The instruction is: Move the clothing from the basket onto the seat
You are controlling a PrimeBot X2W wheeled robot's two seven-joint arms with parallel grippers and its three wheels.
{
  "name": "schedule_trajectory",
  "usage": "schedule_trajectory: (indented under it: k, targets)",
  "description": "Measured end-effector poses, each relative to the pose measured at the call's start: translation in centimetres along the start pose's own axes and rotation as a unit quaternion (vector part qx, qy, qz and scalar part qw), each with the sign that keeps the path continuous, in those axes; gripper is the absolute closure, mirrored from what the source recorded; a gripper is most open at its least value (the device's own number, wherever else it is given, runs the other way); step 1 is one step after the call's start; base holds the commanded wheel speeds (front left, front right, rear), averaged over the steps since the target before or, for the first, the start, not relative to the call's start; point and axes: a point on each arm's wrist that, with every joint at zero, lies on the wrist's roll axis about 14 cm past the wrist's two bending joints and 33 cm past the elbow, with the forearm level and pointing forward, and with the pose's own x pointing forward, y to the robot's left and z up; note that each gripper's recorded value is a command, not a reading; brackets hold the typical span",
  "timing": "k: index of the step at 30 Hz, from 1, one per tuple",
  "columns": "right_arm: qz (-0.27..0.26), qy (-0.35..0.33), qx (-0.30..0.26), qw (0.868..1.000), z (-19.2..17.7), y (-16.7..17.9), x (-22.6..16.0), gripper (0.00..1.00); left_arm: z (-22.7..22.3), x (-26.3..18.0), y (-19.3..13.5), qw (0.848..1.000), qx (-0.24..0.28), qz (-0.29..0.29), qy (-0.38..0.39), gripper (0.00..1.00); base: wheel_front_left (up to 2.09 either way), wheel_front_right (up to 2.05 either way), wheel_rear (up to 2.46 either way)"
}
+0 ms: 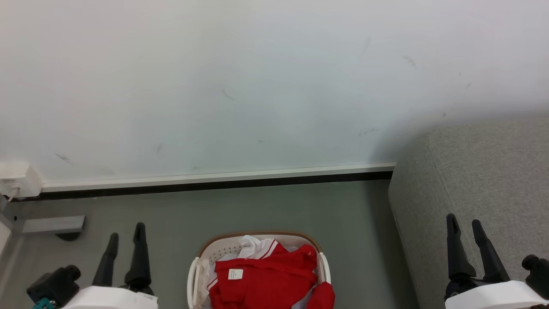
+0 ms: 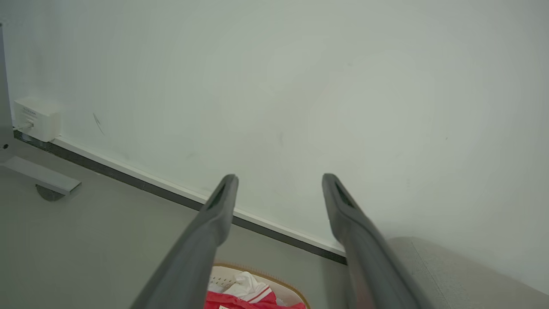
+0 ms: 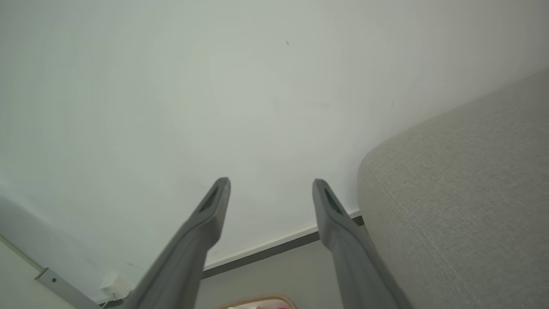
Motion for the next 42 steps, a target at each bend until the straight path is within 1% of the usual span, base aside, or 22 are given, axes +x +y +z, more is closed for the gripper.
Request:
schedule_trajectory:
  k: [8, 18, 42]
  targets:
    - [-0.002, 0.011, -0.039, 0.999, -0.9, -0.3, -0.3, 0.0, -0.2, 0.0, -0.2, 0.999, 0.043, -0.003, 0.0, 0.0, 0.0, 0.0, 0.0]
    - [0.005, 0.008, -0.085, 0.996, -0.8, -0.2, -0.4, 0.0, 0.0, 0.0, -0.5, 0.995, 0.095, -0.012, -0.008, 0.0, 0.0, 0.0, 0.0]
    - [0.038, -0.01, -0.176, 0.984, -0.4, 1.3, -0.5, 0.0, 0.9, -0.2, -0.9, 0.981, 0.189, -0.028, -0.036, 0.0, 0.0, 0.0, 0.0]
